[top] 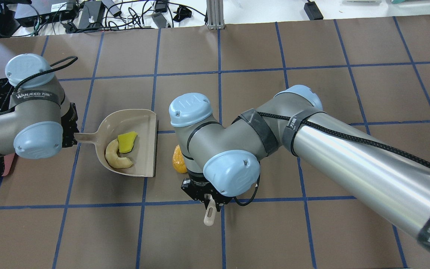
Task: Sweep and dump trash into bin
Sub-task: 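Move the dustpan toward the potato while the right gripper positions the brush, then sweep the yellow potato into the dustpan with the right gripper's brush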
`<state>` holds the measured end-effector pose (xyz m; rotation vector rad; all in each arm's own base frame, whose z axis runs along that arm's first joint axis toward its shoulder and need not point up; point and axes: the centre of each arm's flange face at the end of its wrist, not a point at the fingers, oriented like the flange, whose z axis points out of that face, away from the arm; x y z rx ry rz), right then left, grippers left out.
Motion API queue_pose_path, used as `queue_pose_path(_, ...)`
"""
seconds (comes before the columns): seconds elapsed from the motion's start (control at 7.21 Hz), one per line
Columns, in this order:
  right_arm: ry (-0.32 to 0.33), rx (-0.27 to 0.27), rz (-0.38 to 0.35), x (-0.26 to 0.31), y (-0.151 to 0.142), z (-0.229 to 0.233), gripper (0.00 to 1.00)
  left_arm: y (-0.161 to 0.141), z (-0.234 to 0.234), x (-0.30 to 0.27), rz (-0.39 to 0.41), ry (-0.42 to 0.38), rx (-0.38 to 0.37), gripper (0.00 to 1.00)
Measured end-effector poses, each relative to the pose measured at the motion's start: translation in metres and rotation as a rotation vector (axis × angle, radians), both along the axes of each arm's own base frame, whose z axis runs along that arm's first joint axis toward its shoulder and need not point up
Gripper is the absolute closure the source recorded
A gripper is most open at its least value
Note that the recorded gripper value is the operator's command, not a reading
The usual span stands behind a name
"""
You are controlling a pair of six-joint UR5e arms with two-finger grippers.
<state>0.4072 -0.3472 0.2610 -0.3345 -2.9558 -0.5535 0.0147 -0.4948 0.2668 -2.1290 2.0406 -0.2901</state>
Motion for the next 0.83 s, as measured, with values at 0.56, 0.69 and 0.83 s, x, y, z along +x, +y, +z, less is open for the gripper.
queue_pose_path(0.56,-0.007,-0.016,-0.039,0.017,0.005,-0.012,1.0,0.01,-0.005,-0.047,-0.004,-0.012,-0.007,1.0)
queue_pose_path(0.69,-0.016,-0.023,-0.035,0.028,0.007,-0.021,1.0,0.011,-0.01,-0.059,-0.007,-0.011,-0.002,1.0)
queue_pose_path(0.83,-0.025,-0.04,-0.037,0.039,0.009,-0.028,1.0,0.012,-0.014,-0.066,-0.005,-0.009,0.004,1.0)
